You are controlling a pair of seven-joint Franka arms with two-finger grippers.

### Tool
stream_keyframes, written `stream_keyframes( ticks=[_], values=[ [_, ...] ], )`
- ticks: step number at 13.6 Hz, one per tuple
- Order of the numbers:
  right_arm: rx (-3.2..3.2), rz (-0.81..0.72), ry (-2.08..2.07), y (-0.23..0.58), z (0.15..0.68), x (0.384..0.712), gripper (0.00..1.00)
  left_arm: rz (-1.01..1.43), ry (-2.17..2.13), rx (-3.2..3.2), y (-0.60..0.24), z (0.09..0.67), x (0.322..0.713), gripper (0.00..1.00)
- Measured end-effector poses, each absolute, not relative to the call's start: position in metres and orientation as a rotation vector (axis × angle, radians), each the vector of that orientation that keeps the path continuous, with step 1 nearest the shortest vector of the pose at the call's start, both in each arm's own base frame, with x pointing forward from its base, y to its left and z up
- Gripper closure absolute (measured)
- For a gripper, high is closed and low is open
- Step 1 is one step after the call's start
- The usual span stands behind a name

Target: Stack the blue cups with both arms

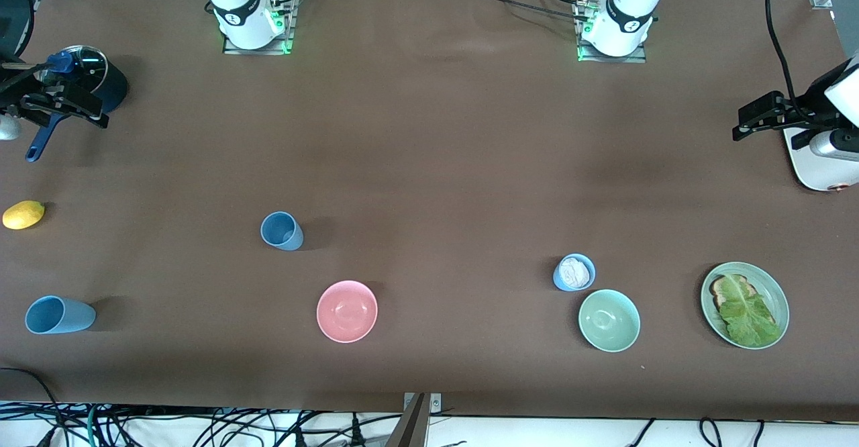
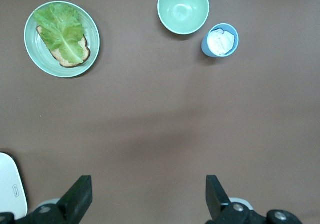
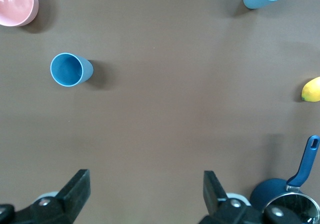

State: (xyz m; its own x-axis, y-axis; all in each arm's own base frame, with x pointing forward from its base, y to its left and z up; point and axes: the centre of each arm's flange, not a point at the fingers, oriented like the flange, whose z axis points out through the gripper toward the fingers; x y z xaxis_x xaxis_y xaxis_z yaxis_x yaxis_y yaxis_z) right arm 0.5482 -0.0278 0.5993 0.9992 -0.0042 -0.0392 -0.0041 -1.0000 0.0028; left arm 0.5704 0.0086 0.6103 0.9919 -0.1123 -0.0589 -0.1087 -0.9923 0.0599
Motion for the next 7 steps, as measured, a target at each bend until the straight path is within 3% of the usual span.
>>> stream_keyframes(
  ticks=[7],
  values=[
    [3.138, -0.062, -0.006, -0.0278, 0.5993, 0.5482, 0.0, -0.107, -0.171, 3.078, 0.0085, 0.6069, 0.57, 0.0]
  ],
)
